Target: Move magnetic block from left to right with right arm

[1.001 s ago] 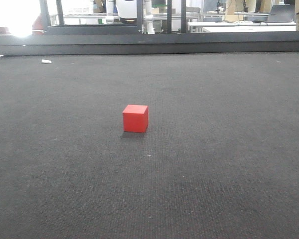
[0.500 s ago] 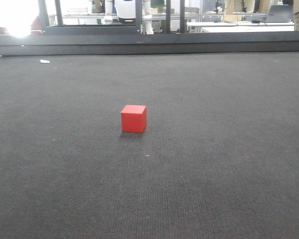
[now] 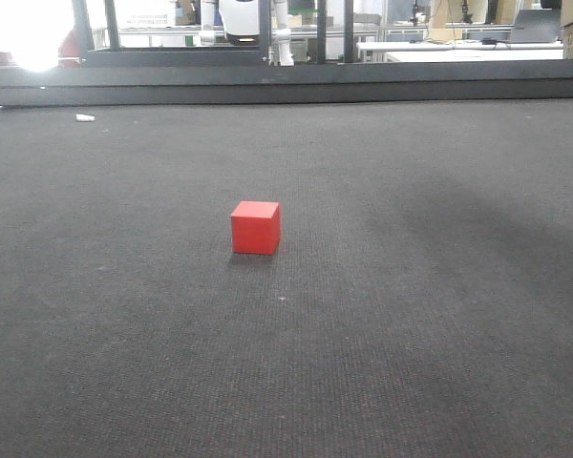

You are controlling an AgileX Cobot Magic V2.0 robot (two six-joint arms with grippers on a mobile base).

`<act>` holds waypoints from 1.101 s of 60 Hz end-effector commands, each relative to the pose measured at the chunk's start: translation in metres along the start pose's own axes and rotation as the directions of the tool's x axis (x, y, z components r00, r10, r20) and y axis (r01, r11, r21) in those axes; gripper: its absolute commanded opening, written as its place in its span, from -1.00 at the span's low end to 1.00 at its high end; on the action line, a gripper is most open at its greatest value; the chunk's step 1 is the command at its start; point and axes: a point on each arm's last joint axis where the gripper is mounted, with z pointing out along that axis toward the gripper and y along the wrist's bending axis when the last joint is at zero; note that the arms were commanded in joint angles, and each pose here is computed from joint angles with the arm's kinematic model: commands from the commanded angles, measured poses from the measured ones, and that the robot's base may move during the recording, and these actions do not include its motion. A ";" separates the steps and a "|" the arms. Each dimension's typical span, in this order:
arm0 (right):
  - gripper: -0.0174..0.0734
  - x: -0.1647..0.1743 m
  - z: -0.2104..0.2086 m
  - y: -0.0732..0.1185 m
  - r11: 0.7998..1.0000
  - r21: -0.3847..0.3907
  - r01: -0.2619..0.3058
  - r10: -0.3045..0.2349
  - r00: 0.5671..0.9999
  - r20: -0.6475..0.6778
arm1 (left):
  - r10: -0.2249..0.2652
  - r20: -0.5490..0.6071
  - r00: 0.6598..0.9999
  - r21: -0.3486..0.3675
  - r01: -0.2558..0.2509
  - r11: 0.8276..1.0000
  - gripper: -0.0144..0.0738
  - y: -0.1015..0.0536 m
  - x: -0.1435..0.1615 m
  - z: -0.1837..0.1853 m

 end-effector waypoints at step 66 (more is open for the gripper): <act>0.69 0.022 0.170 0.093 0.940 0.237 -0.246 0.320 0.876 -0.360 | -0.006 0.094 0.996 0.011 0.005 1.000 -0.94 -0.001 -0.006 -0.001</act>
